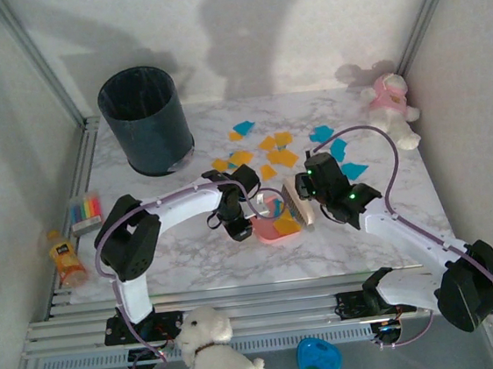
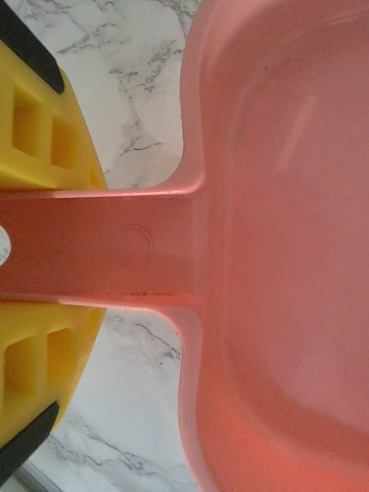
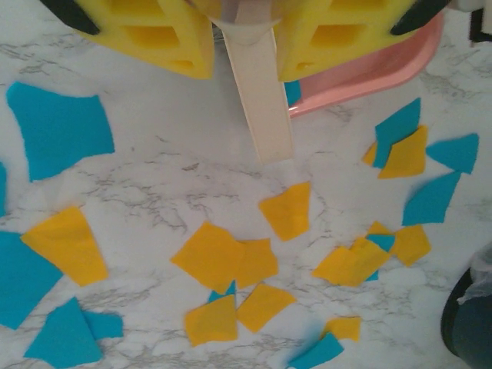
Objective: Sweep away the paper scraps from the table
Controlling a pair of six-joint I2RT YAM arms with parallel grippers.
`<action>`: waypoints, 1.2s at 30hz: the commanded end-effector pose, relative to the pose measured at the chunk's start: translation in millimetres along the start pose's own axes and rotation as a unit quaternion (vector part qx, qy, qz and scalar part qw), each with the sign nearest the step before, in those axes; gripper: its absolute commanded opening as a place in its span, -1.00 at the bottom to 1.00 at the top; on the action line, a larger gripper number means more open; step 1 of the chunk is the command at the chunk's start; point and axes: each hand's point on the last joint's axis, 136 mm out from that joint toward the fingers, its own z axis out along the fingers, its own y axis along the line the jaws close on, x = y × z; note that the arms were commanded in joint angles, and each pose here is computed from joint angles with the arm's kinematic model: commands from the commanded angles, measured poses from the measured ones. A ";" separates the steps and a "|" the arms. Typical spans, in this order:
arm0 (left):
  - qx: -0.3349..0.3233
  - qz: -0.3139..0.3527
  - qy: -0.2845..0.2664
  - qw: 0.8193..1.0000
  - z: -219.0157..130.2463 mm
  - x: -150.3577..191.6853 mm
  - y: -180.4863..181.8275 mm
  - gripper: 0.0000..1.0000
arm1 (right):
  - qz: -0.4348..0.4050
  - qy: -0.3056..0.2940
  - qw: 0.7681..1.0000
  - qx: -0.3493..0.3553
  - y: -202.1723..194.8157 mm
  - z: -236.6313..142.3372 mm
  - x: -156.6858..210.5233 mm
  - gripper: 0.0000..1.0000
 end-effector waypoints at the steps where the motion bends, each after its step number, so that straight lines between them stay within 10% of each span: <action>1: 0.013 0.011 0.013 1.000 5.7 1.9 -6.8 -1.00 | 0.003 0.016 1.000 -0.025 11.0 4.4 10.0 -1.00; 27: 0.015 0.032 -0.009 0.999 12.5 -5.4 -7.1 -1.00 | 0.007 -0.051 0.998 -0.030 10.4 -33.4 -28.3 -1.00; 36: 0.014 0.024 -0.004 1.000 13.4 -3.0 -7.1 -1.00 | -0.026 -0.067 0.989 0.131 -45.7 -40.1 -41.8 -1.00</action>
